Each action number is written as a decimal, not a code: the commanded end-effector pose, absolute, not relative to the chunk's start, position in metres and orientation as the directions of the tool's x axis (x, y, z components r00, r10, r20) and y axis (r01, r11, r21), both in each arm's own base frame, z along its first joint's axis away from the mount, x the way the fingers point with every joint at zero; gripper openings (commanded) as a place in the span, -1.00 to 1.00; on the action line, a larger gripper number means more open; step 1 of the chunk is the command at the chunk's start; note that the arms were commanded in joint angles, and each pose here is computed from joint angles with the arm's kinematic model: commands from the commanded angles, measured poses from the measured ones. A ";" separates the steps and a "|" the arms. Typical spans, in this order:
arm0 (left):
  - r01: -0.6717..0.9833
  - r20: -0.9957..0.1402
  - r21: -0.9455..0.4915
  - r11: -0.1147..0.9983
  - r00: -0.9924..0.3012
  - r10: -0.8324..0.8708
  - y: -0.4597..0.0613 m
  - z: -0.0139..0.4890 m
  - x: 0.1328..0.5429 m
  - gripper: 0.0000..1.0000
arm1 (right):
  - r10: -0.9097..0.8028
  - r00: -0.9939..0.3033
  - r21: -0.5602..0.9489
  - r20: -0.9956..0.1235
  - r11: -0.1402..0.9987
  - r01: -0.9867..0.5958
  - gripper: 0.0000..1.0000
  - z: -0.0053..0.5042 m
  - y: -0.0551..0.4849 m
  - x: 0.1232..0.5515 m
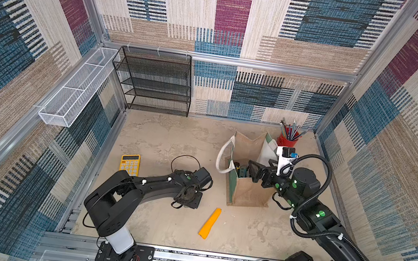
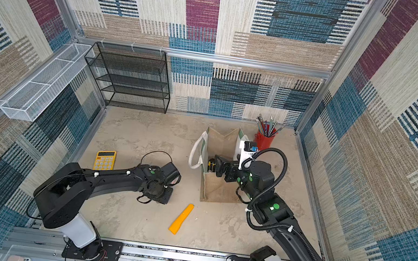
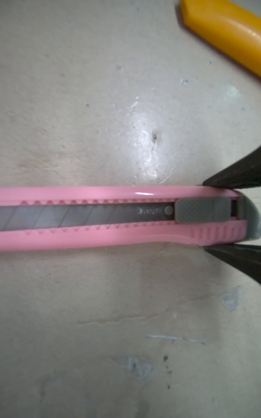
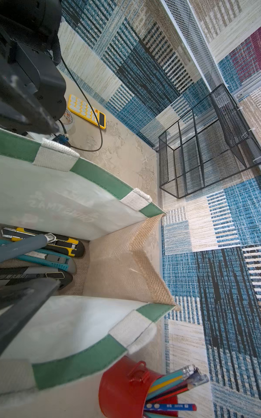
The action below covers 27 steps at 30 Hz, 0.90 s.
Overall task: Place the art knife into the pouch
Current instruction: Pick up the utility knife at the center of the board.
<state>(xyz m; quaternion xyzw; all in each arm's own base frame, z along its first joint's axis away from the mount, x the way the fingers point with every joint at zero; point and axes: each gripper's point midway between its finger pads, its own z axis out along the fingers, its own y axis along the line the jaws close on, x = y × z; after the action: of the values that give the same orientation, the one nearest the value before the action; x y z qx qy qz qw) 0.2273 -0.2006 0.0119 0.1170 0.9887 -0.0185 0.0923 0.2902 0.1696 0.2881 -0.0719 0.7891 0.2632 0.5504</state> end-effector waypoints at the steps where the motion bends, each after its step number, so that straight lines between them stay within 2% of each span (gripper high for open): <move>1: 0.244 -0.165 0.007 0.970 -0.956 0.242 -0.194 0.007 0.224 -0.50 | 0.186 -0.364 0.334 -0.913 0.853 -0.402 0.99 0.293 0.168 0.291; 7: 0.217 -0.211 0.080 0.973 -0.950 0.229 -0.171 0.022 0.240 -0.52 | 0.190 -0.365 0.337 -0.911 0.854 -0.396 0.99 0.291 0.167 0.291; 27: 0.185 -0.291 -0.019 0.983 -0.941 0.172 -0.165 0.058 0.257 -0.59 | 0.193 -0.364 0.341 -0.911 0.850 -0.402 0.99 0.295 0.170 0.294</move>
<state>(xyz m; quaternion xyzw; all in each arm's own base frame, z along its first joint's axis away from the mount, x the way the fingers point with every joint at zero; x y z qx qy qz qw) 0.2572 -0.1652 0.0499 0.0843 0.9858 -0.0196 0.1436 0.2928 0.1705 0.2843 -0.0711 0.7917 0.2616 0.5475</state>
